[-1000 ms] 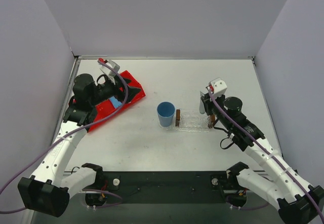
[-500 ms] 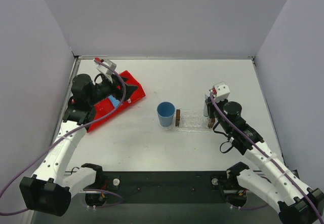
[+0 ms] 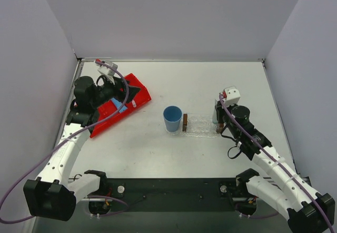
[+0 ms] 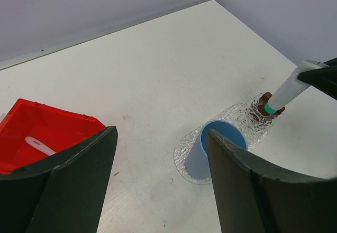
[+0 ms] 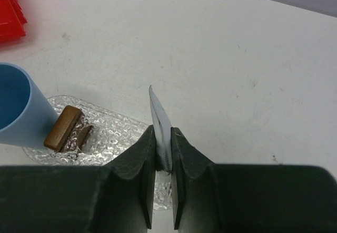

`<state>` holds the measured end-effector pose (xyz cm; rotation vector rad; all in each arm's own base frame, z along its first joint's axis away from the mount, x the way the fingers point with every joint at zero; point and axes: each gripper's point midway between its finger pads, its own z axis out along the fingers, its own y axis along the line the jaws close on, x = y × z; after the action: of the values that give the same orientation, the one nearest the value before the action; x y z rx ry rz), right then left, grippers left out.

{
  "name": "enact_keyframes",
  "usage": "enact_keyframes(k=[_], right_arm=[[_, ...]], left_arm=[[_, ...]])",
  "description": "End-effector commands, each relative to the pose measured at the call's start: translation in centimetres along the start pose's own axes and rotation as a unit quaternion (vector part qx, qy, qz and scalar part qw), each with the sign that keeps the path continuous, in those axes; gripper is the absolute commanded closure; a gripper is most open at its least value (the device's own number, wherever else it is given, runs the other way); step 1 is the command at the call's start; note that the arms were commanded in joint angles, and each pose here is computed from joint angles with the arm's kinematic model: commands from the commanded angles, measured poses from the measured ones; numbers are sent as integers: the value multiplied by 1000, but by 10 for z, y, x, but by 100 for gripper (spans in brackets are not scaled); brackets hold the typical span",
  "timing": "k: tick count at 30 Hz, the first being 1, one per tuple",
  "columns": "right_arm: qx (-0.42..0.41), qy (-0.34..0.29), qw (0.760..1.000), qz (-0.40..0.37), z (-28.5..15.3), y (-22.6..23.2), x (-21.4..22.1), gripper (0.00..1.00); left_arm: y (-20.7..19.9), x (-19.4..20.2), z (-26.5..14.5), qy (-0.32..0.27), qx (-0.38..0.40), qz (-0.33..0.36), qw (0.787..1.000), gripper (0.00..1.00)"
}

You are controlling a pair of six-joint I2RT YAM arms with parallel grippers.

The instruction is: Prepare toiletry sets of a toothbrush and toothpaste on the tray

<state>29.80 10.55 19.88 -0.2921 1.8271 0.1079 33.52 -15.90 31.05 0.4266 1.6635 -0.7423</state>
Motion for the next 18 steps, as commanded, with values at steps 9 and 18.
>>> enact_keyframes(k=[9, 18], right_arm=[[5, -42, 999, 21, 5, -3, -17, 100], [-4, -46, 998, 33, 7, 0, -20, 100]], left_arm=[[-1, -16, 0, -30, 4, 9, 1000, 22], [1, -13, 1, -28, 5, 7, 1000, 22]])
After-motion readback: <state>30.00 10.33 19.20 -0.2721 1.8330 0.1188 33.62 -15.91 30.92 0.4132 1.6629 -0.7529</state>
